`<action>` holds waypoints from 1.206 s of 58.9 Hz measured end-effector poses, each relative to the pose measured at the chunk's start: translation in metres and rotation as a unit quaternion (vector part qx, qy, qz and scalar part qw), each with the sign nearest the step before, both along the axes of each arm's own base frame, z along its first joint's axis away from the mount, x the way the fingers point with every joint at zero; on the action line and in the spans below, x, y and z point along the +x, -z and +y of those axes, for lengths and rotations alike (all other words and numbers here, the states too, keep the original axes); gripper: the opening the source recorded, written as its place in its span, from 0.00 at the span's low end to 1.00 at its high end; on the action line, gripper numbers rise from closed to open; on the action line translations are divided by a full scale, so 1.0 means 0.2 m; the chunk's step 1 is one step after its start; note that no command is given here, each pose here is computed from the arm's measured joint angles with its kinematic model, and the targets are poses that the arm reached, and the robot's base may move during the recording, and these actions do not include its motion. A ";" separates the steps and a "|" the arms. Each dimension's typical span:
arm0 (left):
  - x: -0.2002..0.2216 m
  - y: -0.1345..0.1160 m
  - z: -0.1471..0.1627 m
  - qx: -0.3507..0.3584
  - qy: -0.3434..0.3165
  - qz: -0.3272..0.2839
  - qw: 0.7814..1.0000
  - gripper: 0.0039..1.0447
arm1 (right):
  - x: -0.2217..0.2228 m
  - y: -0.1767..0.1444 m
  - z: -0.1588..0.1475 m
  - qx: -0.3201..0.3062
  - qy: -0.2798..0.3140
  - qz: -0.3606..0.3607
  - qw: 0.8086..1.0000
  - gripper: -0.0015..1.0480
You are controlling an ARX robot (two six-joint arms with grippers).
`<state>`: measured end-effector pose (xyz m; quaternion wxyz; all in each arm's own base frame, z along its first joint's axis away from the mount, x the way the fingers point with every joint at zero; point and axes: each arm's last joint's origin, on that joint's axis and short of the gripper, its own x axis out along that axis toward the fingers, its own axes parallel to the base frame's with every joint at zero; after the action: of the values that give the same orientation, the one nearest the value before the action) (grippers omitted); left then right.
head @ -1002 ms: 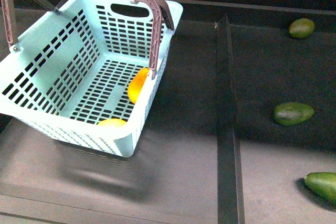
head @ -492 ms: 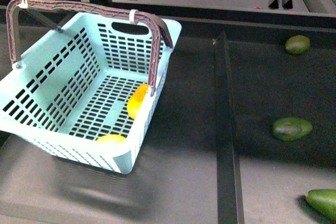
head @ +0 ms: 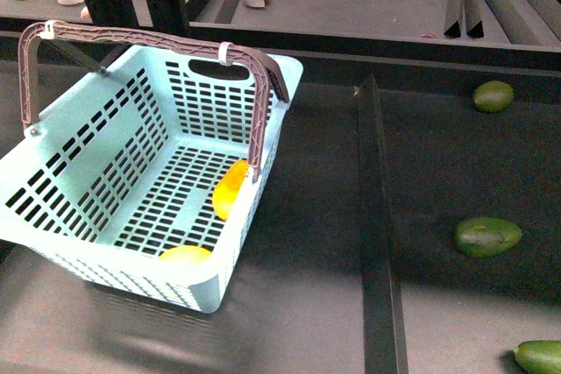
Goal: Pick lemon and mango into basket
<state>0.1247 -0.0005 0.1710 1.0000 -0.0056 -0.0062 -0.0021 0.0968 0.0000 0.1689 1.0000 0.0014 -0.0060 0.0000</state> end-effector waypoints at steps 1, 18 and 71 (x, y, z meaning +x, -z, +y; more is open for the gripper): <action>0.00 0.00 0.00 0.000 0.000 -0.001 1.000 0.03 | 0.00 0.00 0.00 0.000 0.000 0.000 1.000 0.92; -0.05 0.00 0.00 0.000 0.000 -0.002 1.000 0.03 | 0.00 0.00 0.00 0.000 0.000 0.000 1.000 0.92; -0.14 0.01 0.00 0.000 0.000 0.001 1.000 0.03 | 0.00 0.00 0.00 0.000 0.000 0.000 1.000 0.92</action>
<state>0.0971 -0.0004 0.1684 1.0000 -0.0054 -0.0052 -0.0021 0.0968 0.0000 0.1689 1.0000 0.0014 -0.0060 0.0000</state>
